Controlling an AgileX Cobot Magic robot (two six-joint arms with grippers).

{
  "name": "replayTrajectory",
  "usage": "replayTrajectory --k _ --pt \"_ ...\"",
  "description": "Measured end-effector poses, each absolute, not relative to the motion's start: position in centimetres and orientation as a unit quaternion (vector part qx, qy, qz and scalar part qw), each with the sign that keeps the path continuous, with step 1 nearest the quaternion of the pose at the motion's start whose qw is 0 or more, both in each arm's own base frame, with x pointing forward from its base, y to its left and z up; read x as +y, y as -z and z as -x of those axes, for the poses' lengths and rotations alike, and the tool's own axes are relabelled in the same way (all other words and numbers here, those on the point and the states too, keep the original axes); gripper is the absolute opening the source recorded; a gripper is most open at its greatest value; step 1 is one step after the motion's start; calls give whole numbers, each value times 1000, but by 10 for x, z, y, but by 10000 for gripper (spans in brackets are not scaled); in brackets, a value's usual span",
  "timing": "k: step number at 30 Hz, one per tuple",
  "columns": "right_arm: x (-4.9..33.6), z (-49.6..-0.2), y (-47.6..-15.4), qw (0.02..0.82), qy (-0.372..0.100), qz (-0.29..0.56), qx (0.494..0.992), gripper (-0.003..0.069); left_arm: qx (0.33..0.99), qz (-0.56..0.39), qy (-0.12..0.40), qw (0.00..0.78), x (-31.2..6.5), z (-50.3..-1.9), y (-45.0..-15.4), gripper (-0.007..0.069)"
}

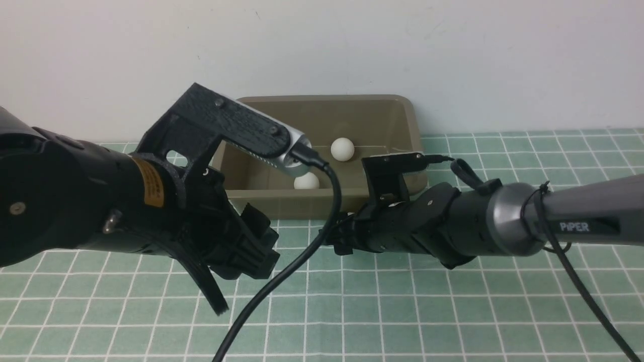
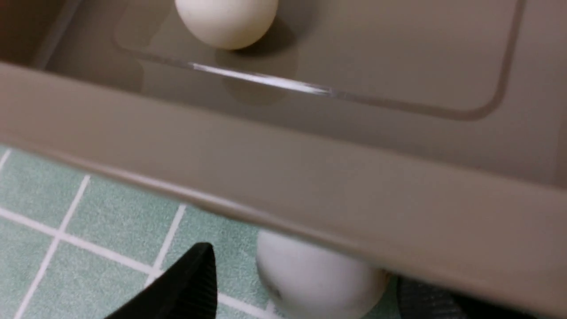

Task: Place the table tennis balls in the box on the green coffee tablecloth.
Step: 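Reach for and grasp a ping pong ball on the table, then release the ping pong ball into the bin and lift the gripper away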

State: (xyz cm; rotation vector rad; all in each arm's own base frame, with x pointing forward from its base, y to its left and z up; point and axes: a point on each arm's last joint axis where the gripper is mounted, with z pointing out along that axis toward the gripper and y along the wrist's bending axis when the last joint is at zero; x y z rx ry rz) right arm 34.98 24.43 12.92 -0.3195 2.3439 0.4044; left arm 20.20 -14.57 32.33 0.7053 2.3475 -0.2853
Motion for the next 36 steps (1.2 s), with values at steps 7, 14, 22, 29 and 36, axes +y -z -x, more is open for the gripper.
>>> replayTrajectory --k 7,14,22,29,36 --pt "244 -350 -129 364 -156 122 910 486 898 -270 109 331 -146 -202 -323 426" --pt "243 -351 -130 365 -156 112 911 360 898 -270 109 331 -146 -202 -323 426" --pt "244 -350 -129 361 -160 114 912 342 897 -272 105 332 -145 -202 -323 426" --pt "232 -327 -146 353 -164 141 910 342 896 -275 99 334 -145 -203 -323 426" --pt "212 -293 -180 360 -177 176 899 342 896 -275 99 334 -145 -203 -323 426"
